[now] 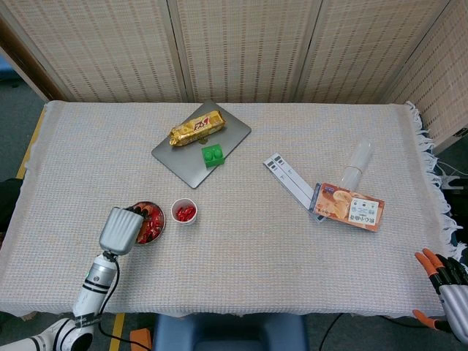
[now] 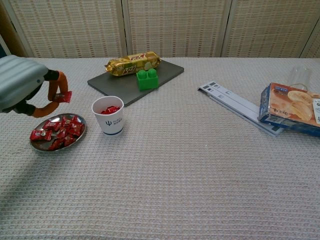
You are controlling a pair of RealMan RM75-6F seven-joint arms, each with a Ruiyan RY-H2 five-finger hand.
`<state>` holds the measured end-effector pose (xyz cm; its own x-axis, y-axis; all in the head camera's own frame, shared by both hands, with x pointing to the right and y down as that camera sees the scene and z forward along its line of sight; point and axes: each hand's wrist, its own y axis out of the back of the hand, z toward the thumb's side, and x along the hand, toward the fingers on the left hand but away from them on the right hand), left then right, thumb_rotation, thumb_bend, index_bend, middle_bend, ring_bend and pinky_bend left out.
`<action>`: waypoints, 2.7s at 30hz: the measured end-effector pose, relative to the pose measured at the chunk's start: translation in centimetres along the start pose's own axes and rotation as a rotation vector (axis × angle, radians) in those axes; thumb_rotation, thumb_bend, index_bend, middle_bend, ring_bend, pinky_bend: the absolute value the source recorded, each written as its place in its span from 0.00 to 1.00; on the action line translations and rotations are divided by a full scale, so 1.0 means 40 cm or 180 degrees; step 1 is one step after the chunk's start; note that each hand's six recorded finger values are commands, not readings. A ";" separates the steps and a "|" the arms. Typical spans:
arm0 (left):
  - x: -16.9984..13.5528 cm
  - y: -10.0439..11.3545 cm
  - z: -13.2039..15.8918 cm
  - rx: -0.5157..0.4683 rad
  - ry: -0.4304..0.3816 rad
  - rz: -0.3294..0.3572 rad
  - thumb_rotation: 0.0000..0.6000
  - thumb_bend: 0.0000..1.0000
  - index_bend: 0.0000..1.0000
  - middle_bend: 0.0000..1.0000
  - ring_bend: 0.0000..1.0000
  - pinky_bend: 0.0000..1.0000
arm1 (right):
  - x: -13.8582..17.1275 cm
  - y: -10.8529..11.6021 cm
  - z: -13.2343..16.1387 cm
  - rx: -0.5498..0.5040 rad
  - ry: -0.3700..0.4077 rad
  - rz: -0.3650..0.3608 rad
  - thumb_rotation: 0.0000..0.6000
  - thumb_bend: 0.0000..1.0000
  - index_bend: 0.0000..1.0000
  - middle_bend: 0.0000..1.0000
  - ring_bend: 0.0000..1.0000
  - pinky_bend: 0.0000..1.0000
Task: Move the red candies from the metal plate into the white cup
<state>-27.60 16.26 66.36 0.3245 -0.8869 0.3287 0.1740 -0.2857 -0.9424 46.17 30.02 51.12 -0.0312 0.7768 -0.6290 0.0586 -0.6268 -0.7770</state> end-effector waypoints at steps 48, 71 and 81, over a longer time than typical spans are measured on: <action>-0.152 -0.144 -0.076 -0.0255 0.0312 -0.0709 1.00 0.41 0.12 0.24 0.73 1.00 | 0.020 0.007 0.012 -0.0036 0.0133 -0.0013 1.00 0.04 0.00 0.00 0.00 0.03; -0.088 -0.191 -0.016 -0.0286 0.0134 -0.0715 1.00 0.41 0.15 0.27 0.73 1.00 | 0.019 0.006 0.011 -0.0021 0.0118 -0.0025 1.00 0.04 0.00 0.00 0.00 0.04; -0.054 -0.222 0.001 -0.0188 0.0111 -0.0773 1.00 0.41 0.23 0.30 0.73 1.00 | 0.018 0.007 0.007 -0.0020 0.0089 -0.0033 1.00 0.04 0.00 0.00 0.00 0.04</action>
<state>-29.82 20.71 74.03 0.2475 -0.8013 0.5446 0.1879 -0.5118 -0.8383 45.87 30.38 50.44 -0.0039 0.7847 -0.6199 0.0648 -0.6184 -0.7832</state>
